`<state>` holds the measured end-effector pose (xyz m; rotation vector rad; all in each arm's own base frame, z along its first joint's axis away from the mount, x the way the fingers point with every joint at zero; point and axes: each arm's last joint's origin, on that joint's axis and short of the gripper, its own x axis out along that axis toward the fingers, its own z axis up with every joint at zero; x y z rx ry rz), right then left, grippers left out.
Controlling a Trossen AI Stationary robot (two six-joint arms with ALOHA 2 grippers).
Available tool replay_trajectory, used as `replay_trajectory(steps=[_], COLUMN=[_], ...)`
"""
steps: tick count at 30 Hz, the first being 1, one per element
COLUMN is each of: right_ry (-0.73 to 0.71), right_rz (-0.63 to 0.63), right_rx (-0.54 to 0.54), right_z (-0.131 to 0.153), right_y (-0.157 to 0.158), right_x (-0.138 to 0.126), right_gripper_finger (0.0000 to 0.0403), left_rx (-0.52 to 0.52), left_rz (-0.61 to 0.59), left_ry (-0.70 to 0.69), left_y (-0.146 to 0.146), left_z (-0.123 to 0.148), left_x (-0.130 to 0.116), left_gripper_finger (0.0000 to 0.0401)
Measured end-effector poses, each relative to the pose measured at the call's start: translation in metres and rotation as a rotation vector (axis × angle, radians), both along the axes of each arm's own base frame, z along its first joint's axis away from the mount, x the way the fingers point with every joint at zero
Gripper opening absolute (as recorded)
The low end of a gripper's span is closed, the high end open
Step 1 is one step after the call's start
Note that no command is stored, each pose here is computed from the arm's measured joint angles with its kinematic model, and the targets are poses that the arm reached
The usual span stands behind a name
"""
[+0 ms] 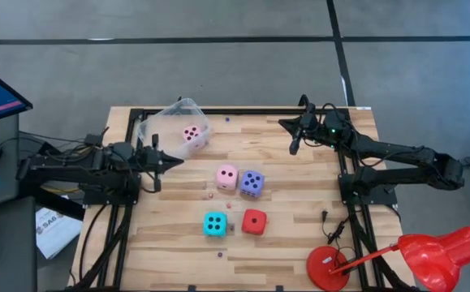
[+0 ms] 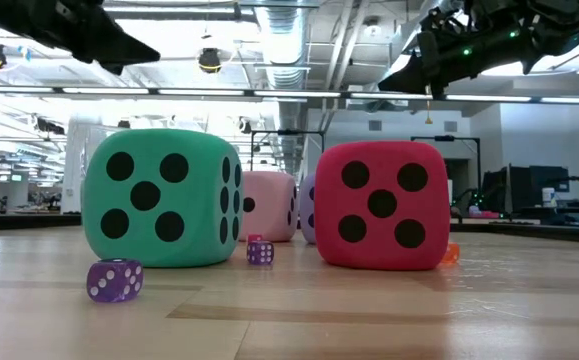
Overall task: Pick & Place Dice
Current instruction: Put the small blue dice into the transparent container
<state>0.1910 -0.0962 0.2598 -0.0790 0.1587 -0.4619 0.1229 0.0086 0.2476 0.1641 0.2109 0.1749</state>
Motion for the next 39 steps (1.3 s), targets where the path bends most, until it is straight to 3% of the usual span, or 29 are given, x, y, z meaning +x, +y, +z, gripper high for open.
replay_trajectory(steps=[17,25,34,39], right_ry=[-0.031,-0.030,-0.030,-0.016], right_rz=[-0.004,-0.004,-0.004,0.000], right_rx=[0.052,0.053,0.053,0.025], right_z=[0.000,0.000,0.000,0.000], right_y=[0.000,0.000,0.000,0.000], right_x=[0.000,0.000,0.000,0.000], right_gripper_finger=[0.0014,0.0014,0.0014,0.0014], left_rx=[-0.008,-0.004,0.021,0.051], left_rz=[-0.033,-0.033,-0.036,-0.039], left_ry=[0.007,-0.065,-0.117,-0.132], left_y=[-0.002,-0.002,-0.002,-0.002], left_z=[-0.006,-0.001,-0.028,-0.029], left_x=[-0.027,-0.037,-0.030,-0.030], left_gripper_finger=[0.0000,0.0000,0.0000,0.0000])
